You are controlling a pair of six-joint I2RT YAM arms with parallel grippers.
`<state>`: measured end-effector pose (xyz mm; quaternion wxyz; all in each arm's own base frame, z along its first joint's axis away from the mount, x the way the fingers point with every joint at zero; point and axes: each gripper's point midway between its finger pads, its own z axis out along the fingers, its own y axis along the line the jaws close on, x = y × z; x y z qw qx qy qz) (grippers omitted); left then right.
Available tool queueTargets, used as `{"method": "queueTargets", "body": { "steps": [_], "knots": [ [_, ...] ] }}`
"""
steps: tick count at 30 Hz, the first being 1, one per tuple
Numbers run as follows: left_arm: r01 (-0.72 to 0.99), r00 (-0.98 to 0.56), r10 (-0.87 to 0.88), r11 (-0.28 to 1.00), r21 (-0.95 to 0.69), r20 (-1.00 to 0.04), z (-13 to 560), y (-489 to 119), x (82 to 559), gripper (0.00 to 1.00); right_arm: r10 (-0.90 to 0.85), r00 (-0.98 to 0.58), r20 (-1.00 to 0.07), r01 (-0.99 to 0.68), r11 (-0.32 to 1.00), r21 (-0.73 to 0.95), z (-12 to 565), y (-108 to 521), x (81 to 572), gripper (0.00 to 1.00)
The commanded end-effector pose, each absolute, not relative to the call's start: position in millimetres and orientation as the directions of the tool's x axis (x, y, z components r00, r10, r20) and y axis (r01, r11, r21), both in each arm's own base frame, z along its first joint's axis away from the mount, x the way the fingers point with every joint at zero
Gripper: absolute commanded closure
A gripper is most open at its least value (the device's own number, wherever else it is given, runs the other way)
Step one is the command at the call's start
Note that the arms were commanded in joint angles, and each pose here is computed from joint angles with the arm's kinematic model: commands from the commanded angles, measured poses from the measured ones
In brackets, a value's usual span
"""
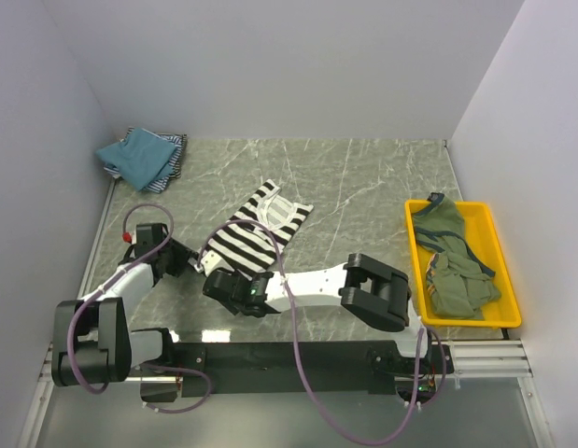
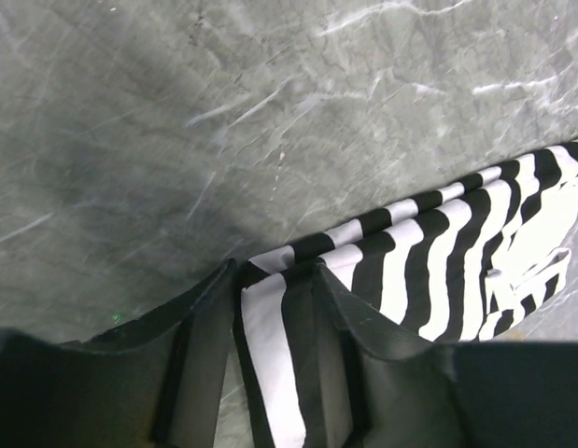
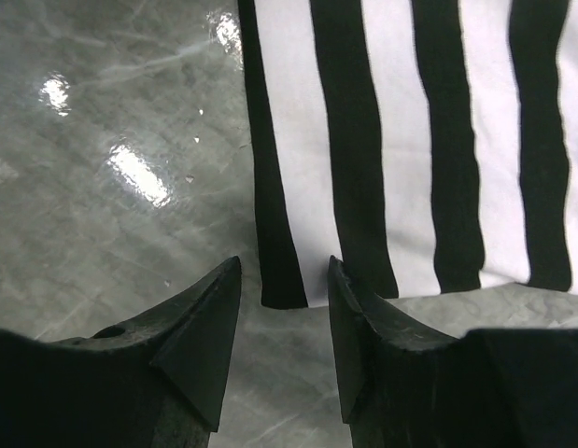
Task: Fold and stack the tank tops
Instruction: Fold the tank top
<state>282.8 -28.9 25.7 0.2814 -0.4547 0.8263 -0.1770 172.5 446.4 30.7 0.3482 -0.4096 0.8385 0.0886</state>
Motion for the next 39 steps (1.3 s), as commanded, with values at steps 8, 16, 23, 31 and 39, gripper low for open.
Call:
{"method": "queueTargets", "body": {
  "steps": [8, 16, 23, 31, 39],
  "knots": [
    [-0.666, -0.435, -0.852, 0.523, -0.533, -0.292, 13, -28, 283, 0.78, -0.641, -0.409, -0.649, -0.734, 0.654, -0.184, 24, 453, 178, 0.55],
    [-0.645, -0.434, -0.841, 0.540, -0.541, -0.322, 29, -26, 296, 0.99, -0.620, -0.407, -0.671, -0.747, 0.648, -0.146, 47, 463, 176, 0.97],
    [-0.655, -0.407, -0.831, 0.554, -0.514, -0.379, 47, -9, 300, 0.99, -0.582, -0.415, -0.699, -0.801, 0.598, -0.024, 84, 487, 159, 1.00],
    [-0.718, -0.230, -0.871, 0.453, -0.528, -0.434, 81, 50, 284, 0.99, -0.492, -0.485, -0.723, -0.865, 0.392, 0.313, 148, 555, 98, 1.00],
    [-0.578, -0.191, -0.863, 0.484, -0.657, -0.467, 159, 54, 331, 0.99, -0.388, -0.561, -0.731, -0.823, 0.353, 0.445, 196, 572, 106, 1.00]
  ]
}}
